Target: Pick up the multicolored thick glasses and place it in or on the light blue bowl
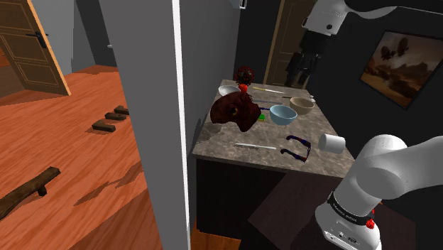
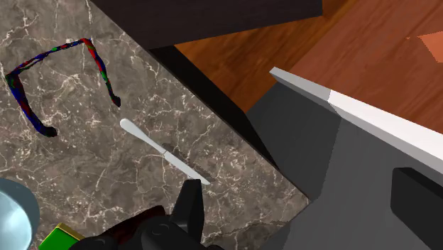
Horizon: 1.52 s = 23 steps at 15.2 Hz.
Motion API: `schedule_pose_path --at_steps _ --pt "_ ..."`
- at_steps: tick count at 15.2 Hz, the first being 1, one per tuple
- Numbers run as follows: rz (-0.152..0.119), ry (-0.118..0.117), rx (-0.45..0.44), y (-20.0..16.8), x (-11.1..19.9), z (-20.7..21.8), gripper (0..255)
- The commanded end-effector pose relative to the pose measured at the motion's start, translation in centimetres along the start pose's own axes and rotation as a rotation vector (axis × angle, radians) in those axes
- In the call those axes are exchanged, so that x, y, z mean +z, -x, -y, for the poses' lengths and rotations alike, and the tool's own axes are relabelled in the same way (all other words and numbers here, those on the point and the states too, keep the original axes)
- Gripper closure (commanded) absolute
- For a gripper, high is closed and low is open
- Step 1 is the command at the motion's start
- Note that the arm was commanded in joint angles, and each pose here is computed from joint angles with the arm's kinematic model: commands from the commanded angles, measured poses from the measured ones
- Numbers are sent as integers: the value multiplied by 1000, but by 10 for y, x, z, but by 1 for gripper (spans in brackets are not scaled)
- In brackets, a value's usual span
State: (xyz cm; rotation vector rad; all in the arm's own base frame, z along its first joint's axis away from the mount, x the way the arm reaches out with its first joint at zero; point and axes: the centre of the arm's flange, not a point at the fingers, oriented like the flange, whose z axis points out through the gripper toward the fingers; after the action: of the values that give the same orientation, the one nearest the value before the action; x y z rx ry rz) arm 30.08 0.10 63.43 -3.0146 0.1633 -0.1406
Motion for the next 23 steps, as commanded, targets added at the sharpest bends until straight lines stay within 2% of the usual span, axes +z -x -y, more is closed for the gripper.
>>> schedule_pose_path --at_steps 1,23 --pt "0 0 0 0 0 0 0" --pt "20 61 -47 14 243 -149 0"
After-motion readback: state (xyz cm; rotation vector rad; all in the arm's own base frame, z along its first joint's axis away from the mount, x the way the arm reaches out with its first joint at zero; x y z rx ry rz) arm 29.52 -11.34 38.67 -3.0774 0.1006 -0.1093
